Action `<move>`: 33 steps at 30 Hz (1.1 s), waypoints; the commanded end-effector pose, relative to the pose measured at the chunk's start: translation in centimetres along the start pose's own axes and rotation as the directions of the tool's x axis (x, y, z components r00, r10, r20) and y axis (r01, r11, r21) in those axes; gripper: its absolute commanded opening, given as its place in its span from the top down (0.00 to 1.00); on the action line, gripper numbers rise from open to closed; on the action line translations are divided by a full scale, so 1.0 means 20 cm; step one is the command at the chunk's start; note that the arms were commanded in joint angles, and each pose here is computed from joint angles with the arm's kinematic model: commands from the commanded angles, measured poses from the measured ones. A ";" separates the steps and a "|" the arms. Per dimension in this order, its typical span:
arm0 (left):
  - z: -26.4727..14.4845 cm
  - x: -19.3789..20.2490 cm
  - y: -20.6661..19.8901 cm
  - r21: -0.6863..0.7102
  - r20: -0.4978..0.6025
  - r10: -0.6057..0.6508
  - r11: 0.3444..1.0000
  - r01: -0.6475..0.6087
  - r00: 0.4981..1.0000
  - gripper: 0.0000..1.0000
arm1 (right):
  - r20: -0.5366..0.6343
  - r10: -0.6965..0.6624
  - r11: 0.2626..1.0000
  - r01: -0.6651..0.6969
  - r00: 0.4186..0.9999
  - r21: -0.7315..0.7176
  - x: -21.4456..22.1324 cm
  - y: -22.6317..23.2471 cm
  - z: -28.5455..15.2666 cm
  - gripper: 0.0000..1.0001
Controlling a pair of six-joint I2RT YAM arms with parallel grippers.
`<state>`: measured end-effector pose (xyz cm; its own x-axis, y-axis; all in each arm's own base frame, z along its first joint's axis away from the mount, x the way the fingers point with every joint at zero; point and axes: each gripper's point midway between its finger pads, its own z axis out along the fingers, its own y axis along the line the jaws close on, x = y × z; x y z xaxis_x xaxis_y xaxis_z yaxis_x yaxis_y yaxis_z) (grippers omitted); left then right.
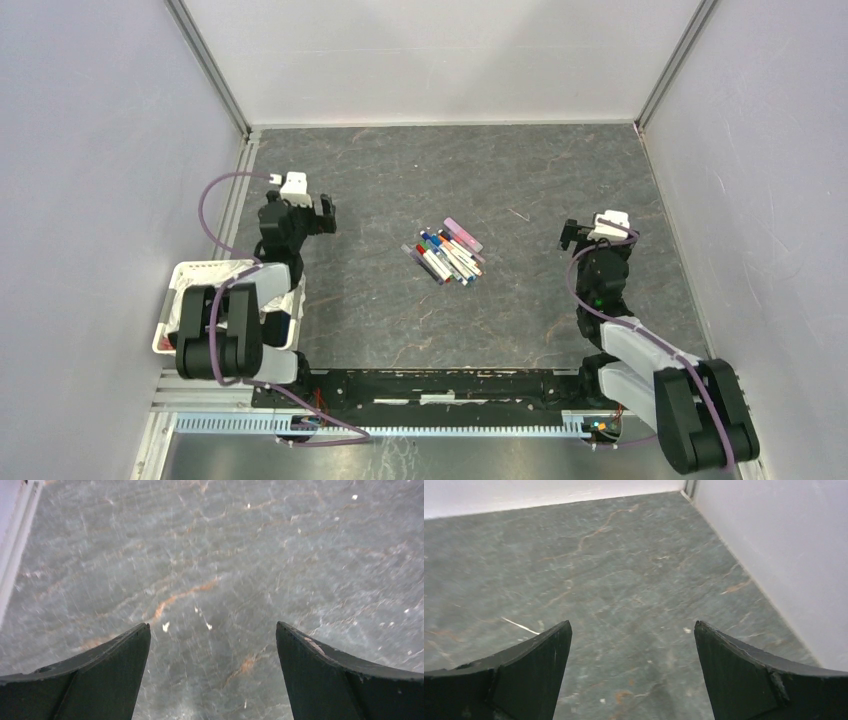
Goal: Open the pen caps
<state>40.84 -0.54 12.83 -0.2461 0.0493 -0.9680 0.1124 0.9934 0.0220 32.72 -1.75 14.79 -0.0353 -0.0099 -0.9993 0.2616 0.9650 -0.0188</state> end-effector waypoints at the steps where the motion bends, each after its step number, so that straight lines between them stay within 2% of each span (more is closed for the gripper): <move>1: -0.10 -0.08 -0.04 0.050 -0.136 -0.021 0.998 0.028 0.991 0.00 | -0.175 0.184 0.981 -0.191 0.967 -0.024 0.02 0.13 0.03 0.02; 4: -0.13 -0.17 -0.07 0.084 -0.208 -0.019 0.996 0.037 0.978 0.00 | -0.239 0.065 0.931 -0.145 0.969 -0.334 0.00 0.42 0.01 0.02; 8: -0.15 -0.26 -0.09 0.129 -0.300 -0.022 0.990 0.064 0.954 0.01 | -0.271 -0.114 0.884 -0.027 0.956 -0.467 0.03 0.70 -0.08 0.02; 9: -0.16 -0.27 -0.11 0.140 -0.316 -0.022 0.988 0.070 0.949 0.01 | -0.271 -0.150 0.860 -0.010 0.951 -0.511 0.04 0.78 -0.12 0.05; 12: -0.21 -0.30 -0.13 0.170 -0.323 -0.018 0.982 0.077 0.946 0.03 | -0.286 -0.224 0.797 0.006 0.932 -0.604 0.09 0.96 -0.21 0.23; 16: -0.27 -0.31 -0.17 0.200 -0.324 -0.012 0.976 0.081 0.946 0.03 | -0.290 -0.330 0.730 0.048 0.899 -0.681 0.18 1.14 -0.30 0.43; 21: -0.32 -0.25 -0.19 0.232 -0.370 0.014 0.970 0.078 0.929 0.05 | -0.281 -0.393 0.659 0.055 0.876 -0.750 0.26 1.30 -0.39 0.60; 25: -0.34 -0.20 -0.22 0.267 -0.395 0.035 0.961 0.079 0.918 0.08 | -0.284 -0.447 0.596 0.046 0.848 -0.801 0.34 1.40 -0.46 0.66; 29: -0.37 -0.17 -0.27 0.321 -0.408 0.043 0.942 0.099 0.912 0.08 | -0.293 -0.479 0.580 0.048 0.827 -0.814 0.40 1.43 -0.47 0.69; 31: -0.39 -0.16 -0.29 0.346 -0.411 0.048 0.932 0.107 0.910 0.03 | -0.295 -0.494 0.574 0.053 0.818 -0.817 0.43 1.43 -0.47 0.70; 33: -0.40 -0.16 -0.31 0.364 -0.411 0.053 0.925 0.110 0.910 0.02 | -0.296 -0.507 0.567 0.055 0.810 -0.822 0.45 1.45 -0.46 0.70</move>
<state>34.38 -4.93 16.95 -0.6460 0.0955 -0.7573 0.3381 0.9253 -0.1718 30.25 27.24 4.75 -0.4711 -0.4122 -0.7798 -0.6227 0.7816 -0.0370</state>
